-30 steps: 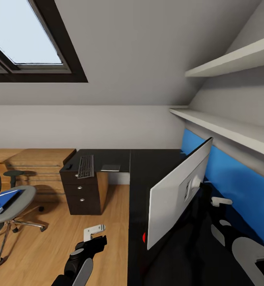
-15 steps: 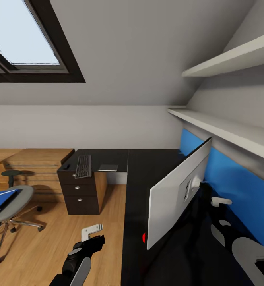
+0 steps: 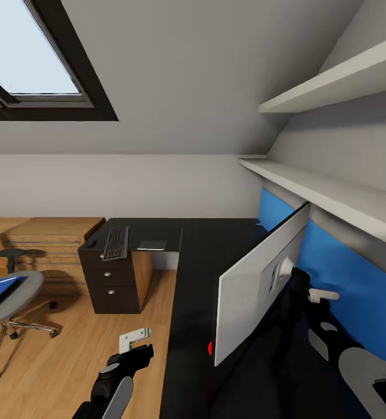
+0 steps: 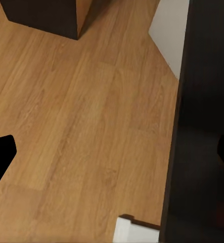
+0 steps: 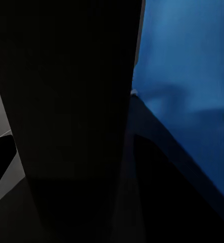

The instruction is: In the bedroom, organize the workspace by keeping the computer under the desk, ensuring the monitor is on the desk, placing the keyboard on the desk next to the monitor, placing the mouse on the desk next to the keyboard, moving the folder from the swivel chair onto the desk next to the mouse, stacking the notebook on top of the folder with the pen on top of the notebook, and positioning the swivel chair next to the desk.

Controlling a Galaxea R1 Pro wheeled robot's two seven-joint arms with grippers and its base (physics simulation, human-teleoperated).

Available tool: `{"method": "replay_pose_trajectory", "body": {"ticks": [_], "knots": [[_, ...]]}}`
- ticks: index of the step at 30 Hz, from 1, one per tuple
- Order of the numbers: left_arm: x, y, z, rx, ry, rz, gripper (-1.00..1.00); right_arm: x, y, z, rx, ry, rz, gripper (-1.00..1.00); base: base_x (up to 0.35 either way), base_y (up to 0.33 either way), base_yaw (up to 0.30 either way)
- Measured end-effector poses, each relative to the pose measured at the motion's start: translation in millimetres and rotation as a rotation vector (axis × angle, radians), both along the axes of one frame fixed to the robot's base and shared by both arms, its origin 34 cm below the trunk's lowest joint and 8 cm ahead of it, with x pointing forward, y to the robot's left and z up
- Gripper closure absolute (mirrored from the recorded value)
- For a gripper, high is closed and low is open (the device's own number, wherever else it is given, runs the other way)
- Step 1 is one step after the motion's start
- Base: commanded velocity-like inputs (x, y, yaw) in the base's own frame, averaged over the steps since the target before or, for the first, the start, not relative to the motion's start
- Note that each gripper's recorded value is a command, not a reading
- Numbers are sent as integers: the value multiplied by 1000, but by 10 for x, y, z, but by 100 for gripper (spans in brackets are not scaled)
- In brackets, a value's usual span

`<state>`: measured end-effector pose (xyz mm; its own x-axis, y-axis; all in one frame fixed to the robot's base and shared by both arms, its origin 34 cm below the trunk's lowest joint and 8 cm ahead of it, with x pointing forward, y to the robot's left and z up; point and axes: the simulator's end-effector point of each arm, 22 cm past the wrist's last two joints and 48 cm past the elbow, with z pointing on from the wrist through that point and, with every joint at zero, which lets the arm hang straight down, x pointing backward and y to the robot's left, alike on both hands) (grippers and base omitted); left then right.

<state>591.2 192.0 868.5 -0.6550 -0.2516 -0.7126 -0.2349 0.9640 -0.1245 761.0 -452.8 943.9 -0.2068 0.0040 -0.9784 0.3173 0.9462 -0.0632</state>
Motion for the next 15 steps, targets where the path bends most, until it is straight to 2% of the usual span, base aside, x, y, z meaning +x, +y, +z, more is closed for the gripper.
{"method": "replay_pose_trajectory", "body": {"ticks": [12,15], "knots": [[-1,6,2,0,0,2,-100,1,2,4,-3,1,3,100,27,-17,0],[-1,13,-1,2,1,4,-100,5,6,3,-2,1,3,100,32,-128,0]]}}
